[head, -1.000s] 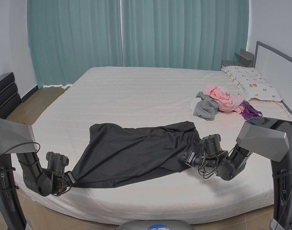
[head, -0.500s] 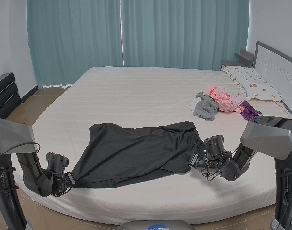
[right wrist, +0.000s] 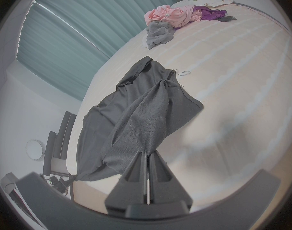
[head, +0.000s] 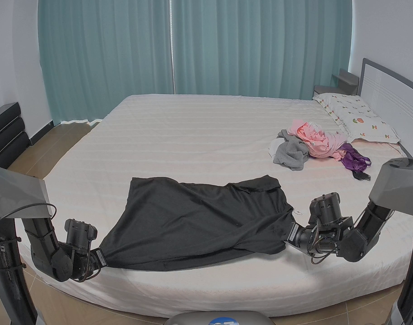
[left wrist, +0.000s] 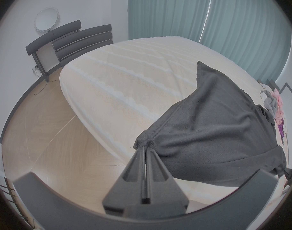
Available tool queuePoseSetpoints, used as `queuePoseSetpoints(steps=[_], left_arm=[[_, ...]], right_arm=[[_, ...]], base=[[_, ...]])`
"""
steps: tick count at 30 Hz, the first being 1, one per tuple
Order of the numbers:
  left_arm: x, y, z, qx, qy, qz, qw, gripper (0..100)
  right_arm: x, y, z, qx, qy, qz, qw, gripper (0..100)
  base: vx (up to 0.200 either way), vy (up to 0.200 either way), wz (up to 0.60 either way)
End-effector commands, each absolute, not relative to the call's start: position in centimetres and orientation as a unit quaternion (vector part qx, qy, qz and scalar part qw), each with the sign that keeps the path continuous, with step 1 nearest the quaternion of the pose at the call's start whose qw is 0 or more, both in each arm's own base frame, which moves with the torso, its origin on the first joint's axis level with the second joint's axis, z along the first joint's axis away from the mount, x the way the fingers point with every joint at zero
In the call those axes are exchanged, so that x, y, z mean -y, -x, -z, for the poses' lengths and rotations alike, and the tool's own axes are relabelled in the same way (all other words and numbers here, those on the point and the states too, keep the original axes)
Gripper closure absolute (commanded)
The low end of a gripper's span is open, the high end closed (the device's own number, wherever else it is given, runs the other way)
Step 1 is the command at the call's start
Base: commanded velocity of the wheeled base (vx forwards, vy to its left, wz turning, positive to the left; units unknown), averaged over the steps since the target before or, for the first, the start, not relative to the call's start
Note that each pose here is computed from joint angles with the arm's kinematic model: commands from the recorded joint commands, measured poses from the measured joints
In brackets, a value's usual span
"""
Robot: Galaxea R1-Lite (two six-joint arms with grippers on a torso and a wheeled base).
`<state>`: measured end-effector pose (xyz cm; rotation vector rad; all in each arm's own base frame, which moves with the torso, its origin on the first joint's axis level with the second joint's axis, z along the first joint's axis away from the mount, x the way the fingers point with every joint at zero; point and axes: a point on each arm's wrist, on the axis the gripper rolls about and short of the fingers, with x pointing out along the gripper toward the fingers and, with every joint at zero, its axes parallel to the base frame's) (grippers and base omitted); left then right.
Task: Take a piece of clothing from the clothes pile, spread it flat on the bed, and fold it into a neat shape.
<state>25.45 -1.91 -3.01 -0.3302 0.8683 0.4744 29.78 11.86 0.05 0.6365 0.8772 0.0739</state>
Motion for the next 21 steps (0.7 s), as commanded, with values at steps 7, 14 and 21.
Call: queuePoseSetpoints(steps=[7,14,21], left_arm=[[2.3,-24.8,2.8,-0.421,0.148,-0.218,0.868,100],[2.3,-24.7,2.8,-0.422,0.147,-0.218,0.868,100],[2.2,-24.7,2.8,-0.422,0.148,-0.218,0.868,100]], right_arm=[[-10.4,-27.1,0.1,-0.443,-0.287,-0.035,0.849,100],[-11.3,-27.0,1.9,-0.459,-0.28,-0.039,0.843,0],[-12.6,-25.8,2.4,-0.48,-0.273,-0.048,0.833,100]], base=[[0.0,0.0,0.0],[0.0,0.0,0.0],[0.0,0.0,0.0]])
